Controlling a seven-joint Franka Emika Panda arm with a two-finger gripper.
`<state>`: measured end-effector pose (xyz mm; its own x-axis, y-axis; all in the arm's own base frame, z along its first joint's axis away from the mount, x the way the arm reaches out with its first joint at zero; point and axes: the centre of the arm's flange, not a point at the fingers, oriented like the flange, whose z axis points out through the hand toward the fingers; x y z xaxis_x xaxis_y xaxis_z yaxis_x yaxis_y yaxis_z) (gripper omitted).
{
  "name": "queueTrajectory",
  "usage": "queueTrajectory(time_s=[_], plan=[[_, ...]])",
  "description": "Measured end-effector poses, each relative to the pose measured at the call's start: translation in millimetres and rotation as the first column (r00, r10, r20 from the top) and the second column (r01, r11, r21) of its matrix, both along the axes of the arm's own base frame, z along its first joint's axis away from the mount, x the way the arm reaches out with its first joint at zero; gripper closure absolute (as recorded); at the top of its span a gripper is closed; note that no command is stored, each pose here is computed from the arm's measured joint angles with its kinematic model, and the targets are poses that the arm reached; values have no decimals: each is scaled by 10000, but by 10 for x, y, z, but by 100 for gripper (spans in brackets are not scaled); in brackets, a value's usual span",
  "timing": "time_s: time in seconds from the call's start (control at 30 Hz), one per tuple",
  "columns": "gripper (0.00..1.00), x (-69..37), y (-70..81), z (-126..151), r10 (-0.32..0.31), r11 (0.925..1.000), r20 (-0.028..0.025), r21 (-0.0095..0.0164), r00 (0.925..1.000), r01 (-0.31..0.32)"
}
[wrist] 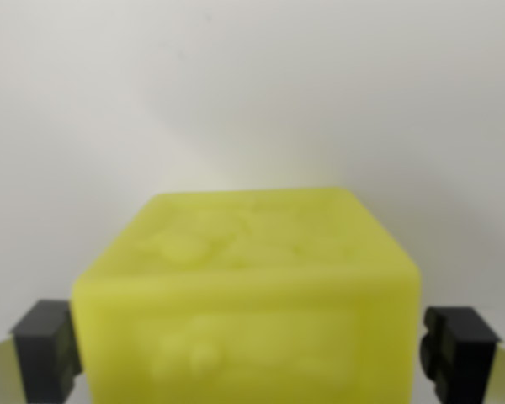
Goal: Pick yellow cube
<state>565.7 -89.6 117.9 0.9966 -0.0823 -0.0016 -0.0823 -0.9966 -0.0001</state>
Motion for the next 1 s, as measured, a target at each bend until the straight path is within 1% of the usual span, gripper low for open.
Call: queueTrajectory(time_s=[0.17,0.2,0.4,0.47,0.67,0.73,1.0], plan=[[0,0,0,0,4,10000,0,0,10000,-4],[100,0,0,0,4,10000,0,0,10000,-4],[100,0,0,50,5,10000,-1,-2,10000,-5],[100,3,-1,102,6,10000,9,-5,10000,-6],[100,1,-2,249,4,10000,0,-3,10000,-4],[100,2,-1,301,5,10000,6,-4,10000,-5],[100,2,-2,501,4,10000,3,-3,10000,-4]])
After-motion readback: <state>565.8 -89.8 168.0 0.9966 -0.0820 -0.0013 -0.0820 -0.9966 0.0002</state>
